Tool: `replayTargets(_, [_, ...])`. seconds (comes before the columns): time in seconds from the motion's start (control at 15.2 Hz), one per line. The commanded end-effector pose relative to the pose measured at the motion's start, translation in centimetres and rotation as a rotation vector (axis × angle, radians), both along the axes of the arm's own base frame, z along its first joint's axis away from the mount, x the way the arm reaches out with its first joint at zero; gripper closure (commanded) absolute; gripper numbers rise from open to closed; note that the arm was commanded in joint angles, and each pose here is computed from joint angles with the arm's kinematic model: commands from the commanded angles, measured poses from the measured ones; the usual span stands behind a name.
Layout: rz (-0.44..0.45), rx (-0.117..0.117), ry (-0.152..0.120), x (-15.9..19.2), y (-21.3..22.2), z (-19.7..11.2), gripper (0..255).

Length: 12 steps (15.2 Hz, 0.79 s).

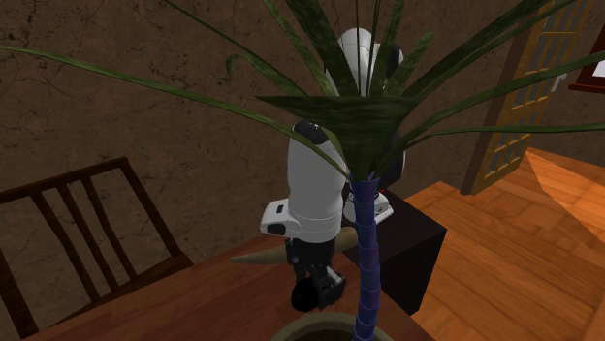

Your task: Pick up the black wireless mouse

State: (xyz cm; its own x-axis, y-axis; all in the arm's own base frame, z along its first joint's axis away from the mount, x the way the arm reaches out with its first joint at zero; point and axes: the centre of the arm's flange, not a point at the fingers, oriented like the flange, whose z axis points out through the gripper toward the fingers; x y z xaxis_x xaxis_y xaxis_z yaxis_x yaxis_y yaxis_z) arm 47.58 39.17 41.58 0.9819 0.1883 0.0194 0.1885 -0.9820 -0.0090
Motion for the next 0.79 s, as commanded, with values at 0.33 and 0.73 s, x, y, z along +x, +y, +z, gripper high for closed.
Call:
replayTargets(0.33, [0.000, 0.000, 0.000, 0.0, 0.0, 3.5, 255])
replayTargets(0.73, [0.000, 0.000, 0.000, 0.0, 0.0, 6.6, 255])
